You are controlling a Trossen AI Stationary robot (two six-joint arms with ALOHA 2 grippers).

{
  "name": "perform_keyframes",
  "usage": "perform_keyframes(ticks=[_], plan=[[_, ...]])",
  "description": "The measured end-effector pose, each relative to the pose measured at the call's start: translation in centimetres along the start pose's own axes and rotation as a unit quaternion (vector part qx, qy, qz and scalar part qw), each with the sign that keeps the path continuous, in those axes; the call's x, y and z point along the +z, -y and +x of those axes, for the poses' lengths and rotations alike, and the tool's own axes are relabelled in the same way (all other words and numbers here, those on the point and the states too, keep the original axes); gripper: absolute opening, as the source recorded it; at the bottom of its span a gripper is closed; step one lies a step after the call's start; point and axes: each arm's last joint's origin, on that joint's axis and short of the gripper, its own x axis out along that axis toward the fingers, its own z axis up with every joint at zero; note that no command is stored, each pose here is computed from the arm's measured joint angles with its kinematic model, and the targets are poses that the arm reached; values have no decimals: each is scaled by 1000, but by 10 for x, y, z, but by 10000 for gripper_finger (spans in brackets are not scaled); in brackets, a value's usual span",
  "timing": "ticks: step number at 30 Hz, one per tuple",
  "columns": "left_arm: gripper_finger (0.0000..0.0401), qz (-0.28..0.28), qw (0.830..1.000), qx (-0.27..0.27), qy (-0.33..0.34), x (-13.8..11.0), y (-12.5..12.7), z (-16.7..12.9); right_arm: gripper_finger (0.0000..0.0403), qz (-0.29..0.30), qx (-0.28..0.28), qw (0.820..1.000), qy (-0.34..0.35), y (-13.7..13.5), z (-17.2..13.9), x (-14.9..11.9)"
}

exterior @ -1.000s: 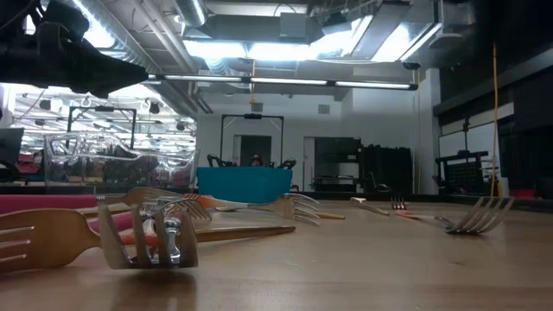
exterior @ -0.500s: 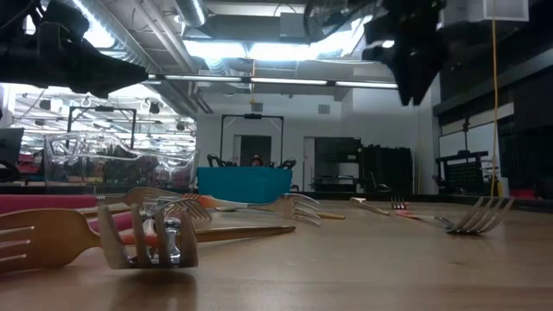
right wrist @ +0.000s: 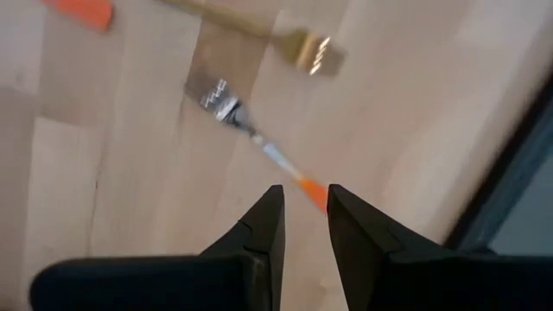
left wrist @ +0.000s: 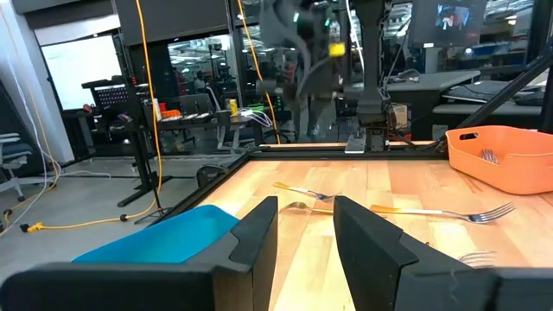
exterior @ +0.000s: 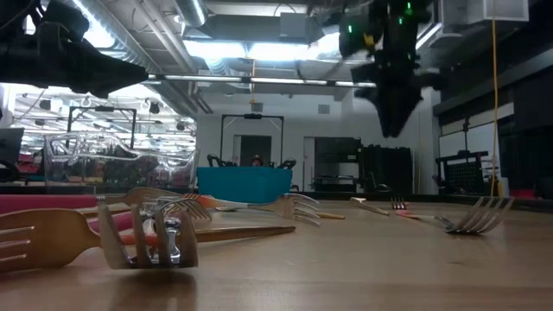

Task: Sort silverware by color (type)
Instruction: Put the orange fork into the blue bin

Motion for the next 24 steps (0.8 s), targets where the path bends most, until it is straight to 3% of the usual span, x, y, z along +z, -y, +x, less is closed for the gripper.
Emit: perform_keyframes(ticks=[11,24], plan=[[109,0,1000,0,0,0,0,0,78,-25,4,1000,16,2,59,-26],[109,0,1000,1,0,0,0,0,78,-46,1,998,35,-6,79,-29]])
